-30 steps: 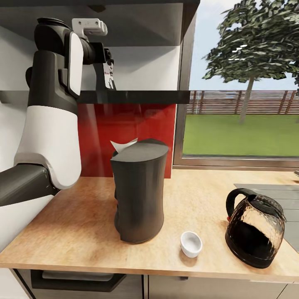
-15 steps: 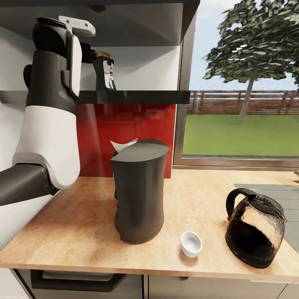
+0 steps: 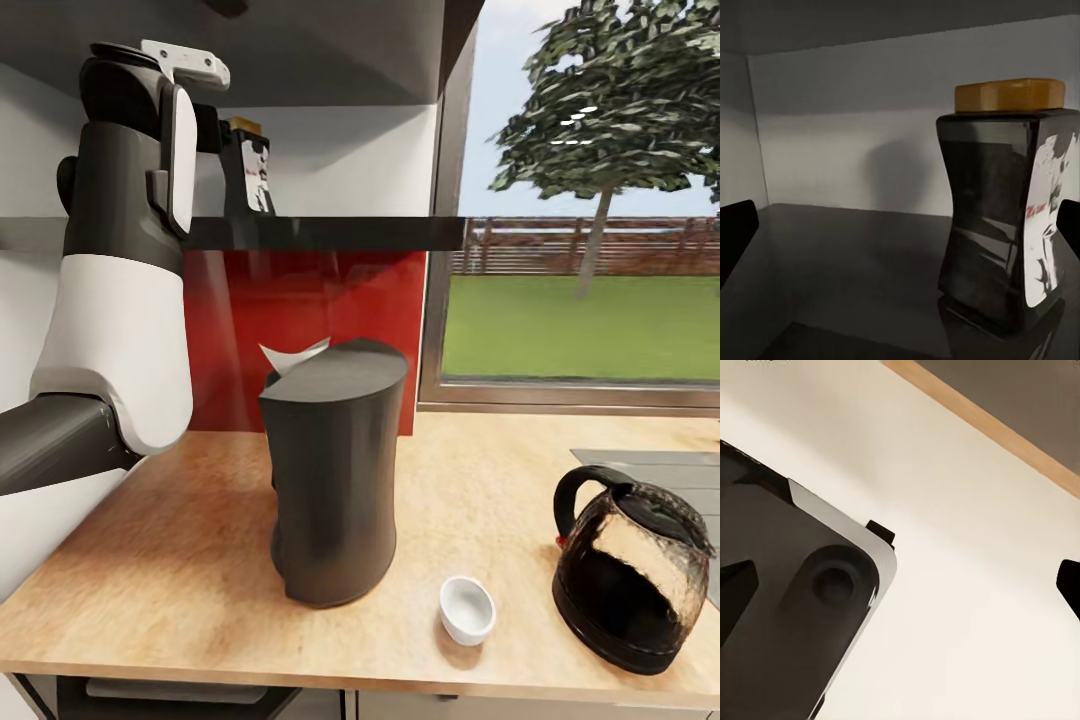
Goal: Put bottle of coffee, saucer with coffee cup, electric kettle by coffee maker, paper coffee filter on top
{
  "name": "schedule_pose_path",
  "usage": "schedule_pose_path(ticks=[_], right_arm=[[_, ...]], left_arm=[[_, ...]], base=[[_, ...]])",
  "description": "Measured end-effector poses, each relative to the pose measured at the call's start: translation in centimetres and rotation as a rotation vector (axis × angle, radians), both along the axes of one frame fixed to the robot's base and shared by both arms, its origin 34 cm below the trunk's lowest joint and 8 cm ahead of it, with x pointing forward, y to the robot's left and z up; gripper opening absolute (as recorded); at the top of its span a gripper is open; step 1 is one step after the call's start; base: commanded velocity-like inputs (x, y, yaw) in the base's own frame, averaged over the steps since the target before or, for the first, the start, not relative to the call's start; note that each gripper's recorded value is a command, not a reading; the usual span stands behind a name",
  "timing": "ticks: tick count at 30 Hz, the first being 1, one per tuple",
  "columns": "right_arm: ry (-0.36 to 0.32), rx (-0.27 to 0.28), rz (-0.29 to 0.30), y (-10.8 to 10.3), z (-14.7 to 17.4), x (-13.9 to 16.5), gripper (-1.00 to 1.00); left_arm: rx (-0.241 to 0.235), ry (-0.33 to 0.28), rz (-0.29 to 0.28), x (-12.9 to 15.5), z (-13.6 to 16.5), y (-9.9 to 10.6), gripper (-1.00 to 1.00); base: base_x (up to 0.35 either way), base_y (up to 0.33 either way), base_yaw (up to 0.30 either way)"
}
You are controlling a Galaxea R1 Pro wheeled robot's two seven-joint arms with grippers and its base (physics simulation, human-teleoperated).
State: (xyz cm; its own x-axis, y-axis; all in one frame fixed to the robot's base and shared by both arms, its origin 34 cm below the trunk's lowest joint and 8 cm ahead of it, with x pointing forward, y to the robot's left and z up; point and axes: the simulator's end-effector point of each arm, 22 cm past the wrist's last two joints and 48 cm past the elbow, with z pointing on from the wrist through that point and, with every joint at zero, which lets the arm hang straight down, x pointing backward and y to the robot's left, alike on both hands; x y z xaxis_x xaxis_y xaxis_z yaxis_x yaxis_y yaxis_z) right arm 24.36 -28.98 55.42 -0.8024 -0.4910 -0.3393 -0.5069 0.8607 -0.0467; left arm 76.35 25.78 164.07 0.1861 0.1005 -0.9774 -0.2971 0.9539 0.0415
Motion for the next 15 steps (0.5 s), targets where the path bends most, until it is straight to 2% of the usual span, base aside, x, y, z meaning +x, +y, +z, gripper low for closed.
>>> schedule_pose_path(ticks=[15], right_arm=[[0.0,0.0,0.0,0.01,0.0,0.0,1.0]], left_arm=[[-0.001,0.001,-0.001,0.04,-0.04,-0.01,1.0]], base=[[0.016,-0.066,0.0]])
